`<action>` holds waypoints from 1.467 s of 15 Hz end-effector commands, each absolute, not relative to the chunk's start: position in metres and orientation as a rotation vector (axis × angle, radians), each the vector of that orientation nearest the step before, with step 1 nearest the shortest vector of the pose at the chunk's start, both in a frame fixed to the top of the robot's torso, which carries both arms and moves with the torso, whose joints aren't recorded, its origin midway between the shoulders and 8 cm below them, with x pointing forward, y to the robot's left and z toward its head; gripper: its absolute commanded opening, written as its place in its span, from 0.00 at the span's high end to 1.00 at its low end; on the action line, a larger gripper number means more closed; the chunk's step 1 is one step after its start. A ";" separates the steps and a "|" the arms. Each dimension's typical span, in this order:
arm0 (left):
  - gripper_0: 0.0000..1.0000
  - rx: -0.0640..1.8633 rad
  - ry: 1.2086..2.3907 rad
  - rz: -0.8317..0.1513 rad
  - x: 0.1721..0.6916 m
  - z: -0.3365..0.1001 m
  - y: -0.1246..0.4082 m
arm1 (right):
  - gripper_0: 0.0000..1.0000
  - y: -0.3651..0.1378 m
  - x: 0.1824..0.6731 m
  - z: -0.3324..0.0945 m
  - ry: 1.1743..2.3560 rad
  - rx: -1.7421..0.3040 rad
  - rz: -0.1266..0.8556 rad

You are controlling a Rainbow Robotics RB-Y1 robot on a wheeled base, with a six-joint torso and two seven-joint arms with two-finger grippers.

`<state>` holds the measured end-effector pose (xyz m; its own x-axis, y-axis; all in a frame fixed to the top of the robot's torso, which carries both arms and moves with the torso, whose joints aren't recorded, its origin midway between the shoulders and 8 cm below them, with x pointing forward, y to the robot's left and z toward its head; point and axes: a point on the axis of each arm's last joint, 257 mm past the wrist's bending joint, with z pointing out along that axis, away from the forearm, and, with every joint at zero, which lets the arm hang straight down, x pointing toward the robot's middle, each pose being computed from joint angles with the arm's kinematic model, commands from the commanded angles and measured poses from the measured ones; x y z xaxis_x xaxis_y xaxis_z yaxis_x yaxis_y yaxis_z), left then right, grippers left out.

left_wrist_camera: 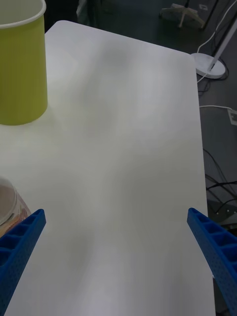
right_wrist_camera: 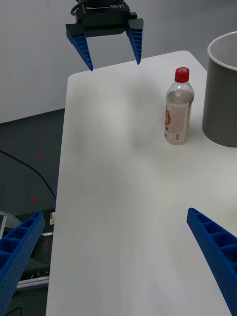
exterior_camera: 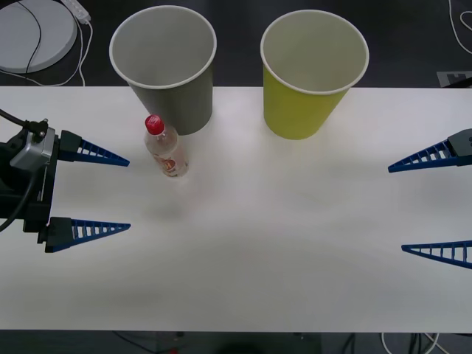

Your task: Put the can into the green bin and the plastic bottle into the gray bin

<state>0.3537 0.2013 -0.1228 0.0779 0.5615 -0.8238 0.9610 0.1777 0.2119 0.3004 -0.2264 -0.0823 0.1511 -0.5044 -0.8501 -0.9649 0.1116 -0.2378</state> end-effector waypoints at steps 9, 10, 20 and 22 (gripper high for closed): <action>0.00 1.436 1.637 -0.612 0.353 -0.145 0.218 | 0.00 -0.226 0.300 -0.082 1.482 -1.522 0.641; 0.00 1.432 1.643 -0.609 0.353 -0.144 0.221 | 0.00 -0.226 0.300 -0.082 1.482 -1.522 0.641; 0.00 1.274 1.721 -0.493 0.354 -0.132 0.278 | 0.00 -0.226 0.300 -0.082 1.482 -1.522 0.641; 0.00 1.251 1.713 -0.443 0.358 -0.133 0.285 | 0.00 -0.226 0.300 -0.082 1.482 -1.522 0.641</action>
